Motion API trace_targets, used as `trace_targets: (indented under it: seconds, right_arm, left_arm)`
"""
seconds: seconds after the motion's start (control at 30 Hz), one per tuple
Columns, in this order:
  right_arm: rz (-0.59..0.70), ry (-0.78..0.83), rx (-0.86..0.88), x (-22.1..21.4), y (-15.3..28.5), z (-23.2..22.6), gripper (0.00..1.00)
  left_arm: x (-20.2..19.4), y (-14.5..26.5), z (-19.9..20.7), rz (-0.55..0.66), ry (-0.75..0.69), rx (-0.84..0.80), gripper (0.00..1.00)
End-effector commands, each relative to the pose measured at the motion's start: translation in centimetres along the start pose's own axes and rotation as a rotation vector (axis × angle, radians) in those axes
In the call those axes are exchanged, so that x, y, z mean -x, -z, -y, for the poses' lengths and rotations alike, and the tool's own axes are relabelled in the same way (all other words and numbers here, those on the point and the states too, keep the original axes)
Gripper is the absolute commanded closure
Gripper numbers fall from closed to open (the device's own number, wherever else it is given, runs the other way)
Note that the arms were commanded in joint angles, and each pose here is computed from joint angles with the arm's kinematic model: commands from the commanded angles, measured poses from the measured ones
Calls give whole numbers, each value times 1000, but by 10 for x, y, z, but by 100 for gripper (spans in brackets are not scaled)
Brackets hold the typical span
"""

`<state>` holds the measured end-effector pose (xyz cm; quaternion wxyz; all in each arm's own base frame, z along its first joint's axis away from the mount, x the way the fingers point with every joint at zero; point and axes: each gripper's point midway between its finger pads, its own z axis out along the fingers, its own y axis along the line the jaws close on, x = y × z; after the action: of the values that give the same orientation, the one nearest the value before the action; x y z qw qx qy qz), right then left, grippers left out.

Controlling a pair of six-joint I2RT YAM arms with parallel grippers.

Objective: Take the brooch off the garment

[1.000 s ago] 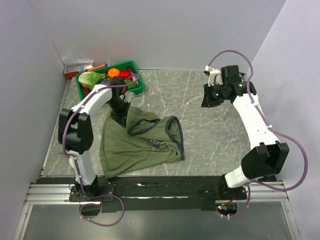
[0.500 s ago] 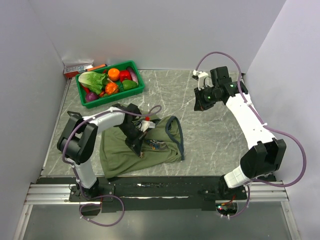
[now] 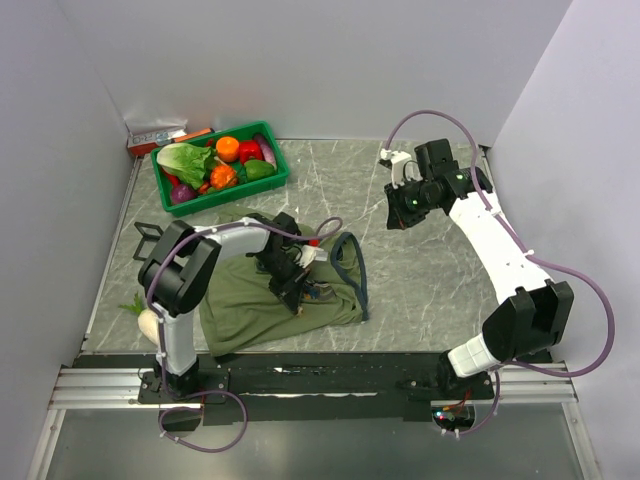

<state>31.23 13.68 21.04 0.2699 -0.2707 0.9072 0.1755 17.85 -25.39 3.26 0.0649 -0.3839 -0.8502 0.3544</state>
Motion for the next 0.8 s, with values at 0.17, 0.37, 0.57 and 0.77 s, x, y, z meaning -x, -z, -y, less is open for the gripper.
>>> trace_targets:
  seconds: [0.17, 0.37, 0.57, 0.77]
  right_arm:
    - [37, 31, -17, 2, 15, -4, 100]
    - [42, 49, -11, 7, 13, -4, 100]
    - [33, 145, 12, 12, 9, -17, 100]
    - [-9, 282, 70, 3, -9, -49, 100]
  left_arm:
    - [13, -8, -8, 6, -36, 40, 88]
    - [24, 14, -20, 65, -29, 132, 58]
    - [25, 46, -17, 80, -9, 105, 42]
    - [55, 114, 17, 243, -112, 148, 24]
